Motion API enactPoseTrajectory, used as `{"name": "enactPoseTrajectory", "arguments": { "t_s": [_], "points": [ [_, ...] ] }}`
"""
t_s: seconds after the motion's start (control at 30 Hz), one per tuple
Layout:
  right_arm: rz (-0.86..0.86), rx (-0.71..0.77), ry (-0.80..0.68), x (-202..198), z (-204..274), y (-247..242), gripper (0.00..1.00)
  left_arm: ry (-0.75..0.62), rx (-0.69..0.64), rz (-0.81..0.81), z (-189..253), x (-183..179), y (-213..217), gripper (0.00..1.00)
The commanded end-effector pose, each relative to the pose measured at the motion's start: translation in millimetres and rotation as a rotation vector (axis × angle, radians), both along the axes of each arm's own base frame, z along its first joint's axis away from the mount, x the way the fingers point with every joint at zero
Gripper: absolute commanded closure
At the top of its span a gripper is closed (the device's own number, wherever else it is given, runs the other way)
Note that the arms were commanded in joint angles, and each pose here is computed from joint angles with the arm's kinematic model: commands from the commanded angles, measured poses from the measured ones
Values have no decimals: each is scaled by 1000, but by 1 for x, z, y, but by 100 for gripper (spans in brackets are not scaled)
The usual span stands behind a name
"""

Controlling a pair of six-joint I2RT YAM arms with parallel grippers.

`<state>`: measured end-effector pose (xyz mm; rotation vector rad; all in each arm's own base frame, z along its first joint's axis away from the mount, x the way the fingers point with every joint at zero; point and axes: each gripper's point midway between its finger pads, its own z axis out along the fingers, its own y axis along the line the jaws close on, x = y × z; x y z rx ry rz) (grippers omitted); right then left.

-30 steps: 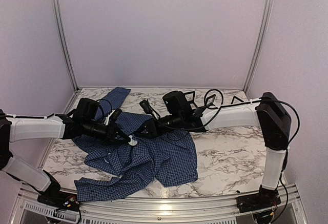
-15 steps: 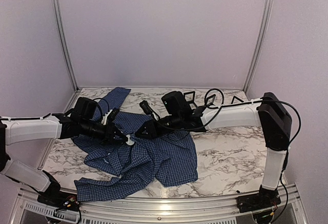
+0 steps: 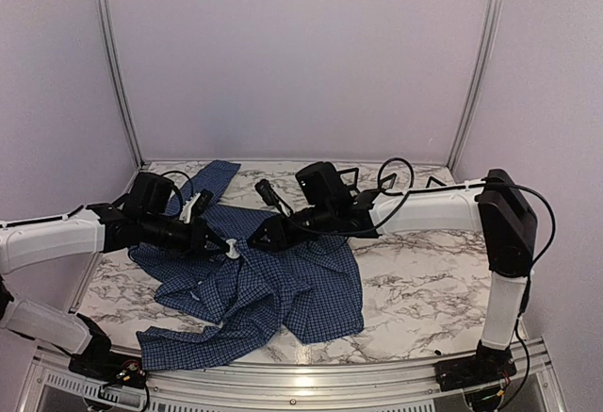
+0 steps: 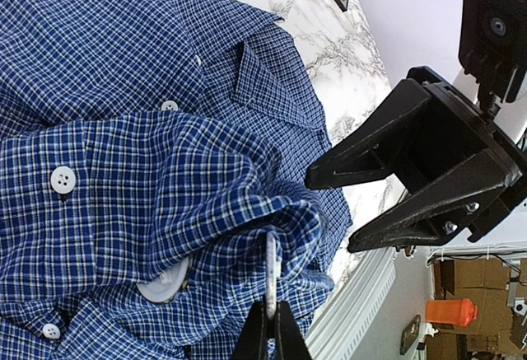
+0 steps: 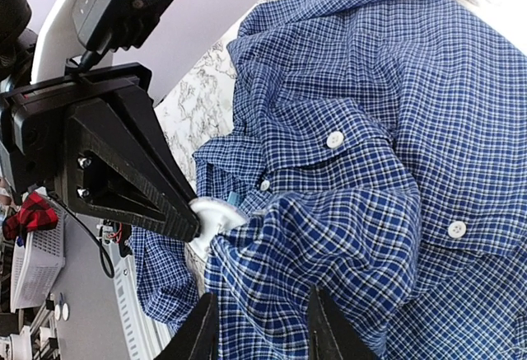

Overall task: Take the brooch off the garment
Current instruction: Remove the brooch from the crumpled clothing.

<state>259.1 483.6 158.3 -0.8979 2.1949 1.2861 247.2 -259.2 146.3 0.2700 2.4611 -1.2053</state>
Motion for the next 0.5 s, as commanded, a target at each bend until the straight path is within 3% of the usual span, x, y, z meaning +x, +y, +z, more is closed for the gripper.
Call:
{"name": "enactPoseTrajectory", "arguments": {
  "t_s": [0.0,0.47],
  "points": [
    [5,30,-56,1,29,4,65,-79,24,20,22,9,4,100],
    [-20,53,-87,12,49,-2,63,-204,37,2,51,18,4,100]
  ]
}}
